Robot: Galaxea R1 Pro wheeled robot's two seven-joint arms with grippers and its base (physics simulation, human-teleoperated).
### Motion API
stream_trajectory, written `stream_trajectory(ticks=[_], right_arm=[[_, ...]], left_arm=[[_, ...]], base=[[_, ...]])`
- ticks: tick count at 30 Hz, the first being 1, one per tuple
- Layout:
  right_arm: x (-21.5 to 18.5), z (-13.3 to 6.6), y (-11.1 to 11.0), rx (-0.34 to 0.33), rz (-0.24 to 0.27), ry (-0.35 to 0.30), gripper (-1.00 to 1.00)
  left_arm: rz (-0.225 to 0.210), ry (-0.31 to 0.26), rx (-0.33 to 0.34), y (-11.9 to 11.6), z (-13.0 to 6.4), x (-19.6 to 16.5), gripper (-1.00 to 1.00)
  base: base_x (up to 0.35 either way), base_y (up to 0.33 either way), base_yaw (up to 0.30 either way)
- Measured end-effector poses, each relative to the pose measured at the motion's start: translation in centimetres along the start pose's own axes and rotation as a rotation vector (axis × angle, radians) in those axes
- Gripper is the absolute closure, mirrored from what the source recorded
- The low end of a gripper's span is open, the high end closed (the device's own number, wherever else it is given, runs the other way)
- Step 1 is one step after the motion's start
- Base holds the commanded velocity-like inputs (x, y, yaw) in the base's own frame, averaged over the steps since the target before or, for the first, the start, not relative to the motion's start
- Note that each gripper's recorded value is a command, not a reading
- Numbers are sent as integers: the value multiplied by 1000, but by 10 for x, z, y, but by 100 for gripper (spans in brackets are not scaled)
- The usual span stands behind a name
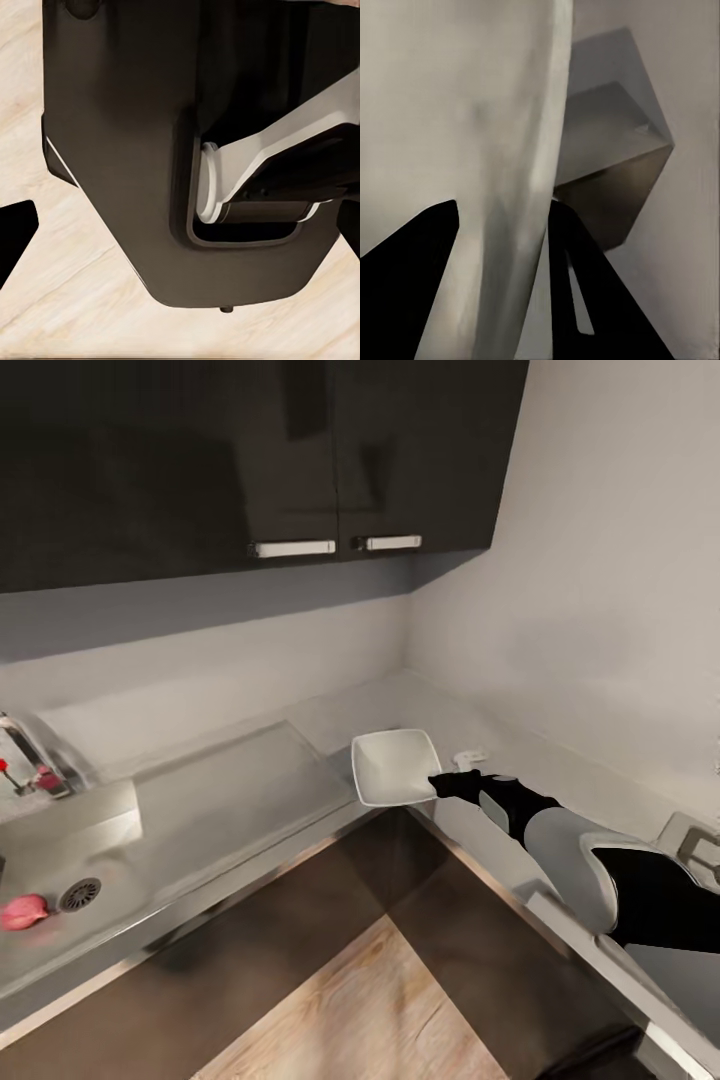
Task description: In the kitchen, take the Vidalia onion out of the sink, dice it on the chopping board with the paring knife, put the diced onion into the bowl on the countertop, then place both the paring knife and the chopping board into the sink.
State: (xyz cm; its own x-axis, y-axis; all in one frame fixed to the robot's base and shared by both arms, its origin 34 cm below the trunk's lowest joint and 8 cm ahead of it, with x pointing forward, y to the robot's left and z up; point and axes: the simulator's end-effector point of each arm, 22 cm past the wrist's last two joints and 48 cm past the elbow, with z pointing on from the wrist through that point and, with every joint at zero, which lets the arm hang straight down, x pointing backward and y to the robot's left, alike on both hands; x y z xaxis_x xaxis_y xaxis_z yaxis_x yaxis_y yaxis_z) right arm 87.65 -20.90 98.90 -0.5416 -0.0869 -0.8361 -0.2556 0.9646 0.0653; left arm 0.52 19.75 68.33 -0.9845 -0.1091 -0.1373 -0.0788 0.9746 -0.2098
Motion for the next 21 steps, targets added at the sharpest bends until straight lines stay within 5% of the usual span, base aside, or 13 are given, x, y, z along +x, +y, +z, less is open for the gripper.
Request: stream_trajectory(ticks=[21], right_arm=[[-7, -4, 4, -3, -4, -10, 100]], left_arm=[[2, -11, 1, 0, 2, -3, -100]], base=[[-328, 85, 253]])
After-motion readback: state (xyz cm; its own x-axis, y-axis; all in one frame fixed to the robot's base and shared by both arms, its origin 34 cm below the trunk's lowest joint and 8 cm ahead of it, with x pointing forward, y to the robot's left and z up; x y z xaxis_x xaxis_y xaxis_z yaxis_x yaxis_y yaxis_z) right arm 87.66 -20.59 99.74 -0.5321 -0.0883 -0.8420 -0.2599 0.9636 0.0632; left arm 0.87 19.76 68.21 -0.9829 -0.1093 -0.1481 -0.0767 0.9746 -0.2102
